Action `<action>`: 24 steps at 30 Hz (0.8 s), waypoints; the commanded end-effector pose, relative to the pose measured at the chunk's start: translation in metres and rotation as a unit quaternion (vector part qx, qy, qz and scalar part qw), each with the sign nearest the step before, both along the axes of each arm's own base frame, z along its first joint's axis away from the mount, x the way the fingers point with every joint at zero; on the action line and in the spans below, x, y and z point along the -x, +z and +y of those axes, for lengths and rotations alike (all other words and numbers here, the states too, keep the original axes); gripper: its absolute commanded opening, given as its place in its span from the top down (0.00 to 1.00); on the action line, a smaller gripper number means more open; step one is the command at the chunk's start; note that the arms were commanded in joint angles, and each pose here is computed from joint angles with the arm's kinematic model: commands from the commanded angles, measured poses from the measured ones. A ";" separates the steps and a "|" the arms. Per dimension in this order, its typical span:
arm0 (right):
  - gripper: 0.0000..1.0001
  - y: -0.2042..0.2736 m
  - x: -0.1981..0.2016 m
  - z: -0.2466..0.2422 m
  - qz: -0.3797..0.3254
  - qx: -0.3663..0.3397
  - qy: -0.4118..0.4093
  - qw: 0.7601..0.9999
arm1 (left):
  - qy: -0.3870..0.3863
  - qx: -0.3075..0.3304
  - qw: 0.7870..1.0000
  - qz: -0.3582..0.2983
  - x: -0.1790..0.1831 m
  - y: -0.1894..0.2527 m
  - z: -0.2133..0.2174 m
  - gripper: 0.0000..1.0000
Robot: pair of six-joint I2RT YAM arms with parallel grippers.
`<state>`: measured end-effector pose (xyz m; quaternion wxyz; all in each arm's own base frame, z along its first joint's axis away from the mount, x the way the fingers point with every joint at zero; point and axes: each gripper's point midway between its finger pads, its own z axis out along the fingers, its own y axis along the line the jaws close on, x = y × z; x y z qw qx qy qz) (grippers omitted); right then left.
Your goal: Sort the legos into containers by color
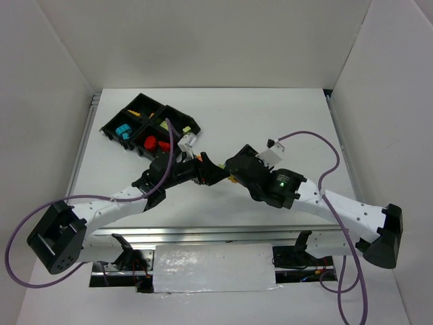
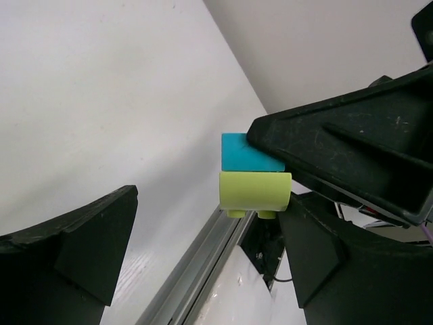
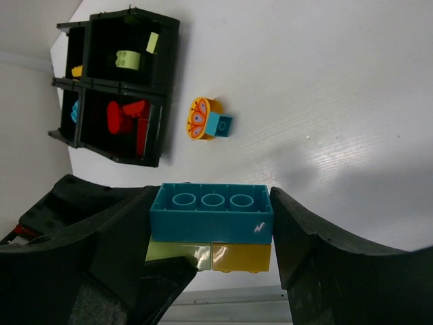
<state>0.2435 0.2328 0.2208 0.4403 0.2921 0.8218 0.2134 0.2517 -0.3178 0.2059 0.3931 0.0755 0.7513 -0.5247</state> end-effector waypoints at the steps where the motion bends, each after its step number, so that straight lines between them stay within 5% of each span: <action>1: 1.00 0.013 0.001 -0.004 -0.026 -0.025 -0.017 0.999 | 0.011 0.038 0.998 -0.045 -0.011 0.034 -0.010 0.03; 9: 1.00 0.010 0.004 0.016 -0.019 -0.023 0.003 1.000 | -0.002 0.073 0.996 -0.059 -0.009 0.052 -0.016 0.11; 12: 1.00 0.013 0.002 0.018 -0.022 -0.025 0.001 0.999 | -0.007 0.067 0.996 -0.060 -0.009 0.053 -0.019 0.33; 13: 1.00 0.016 0.002 0.018 -0.025 -0.027 0.004 0.999 | -0.008 0.066 0.996 -0.059 -0.009 0.052 -0.019 0.51; 14: 1.00 0.017 0.004 0.019 -0.026 -0.030 0.008 0.999 | -0.009 0.064 0.996 -0.059 -0.009 0.051 -0.019 0.58; 17: 0.88 0.022 0.006 0.021 -0.040 -0.039 0.030 0.998 | -0.006 0.054 0.997 -0.058 -0.008 0.047 -0.017 0.79; 19: 0.66 0.033 0.007 0.024 -0.057 -0.060 0.044 0.996 | -0.007 0.054 0.997 -0.060 -0.007 0.047 -0.016 0.97; 21: 0.30 0.032 0.009 0.025 -0.062 -0.067 0.053 0.994 | -0.008 0.049 0.997 -0.059 -0.006 0.045 -0.016 1.00; 24: 0.04 0.037 0.010 0.019 -0.063 -0.073 0.051 0.994 | -0.006 0.041 0.997 -0.060 -0.008 0.043 -0.015 1.00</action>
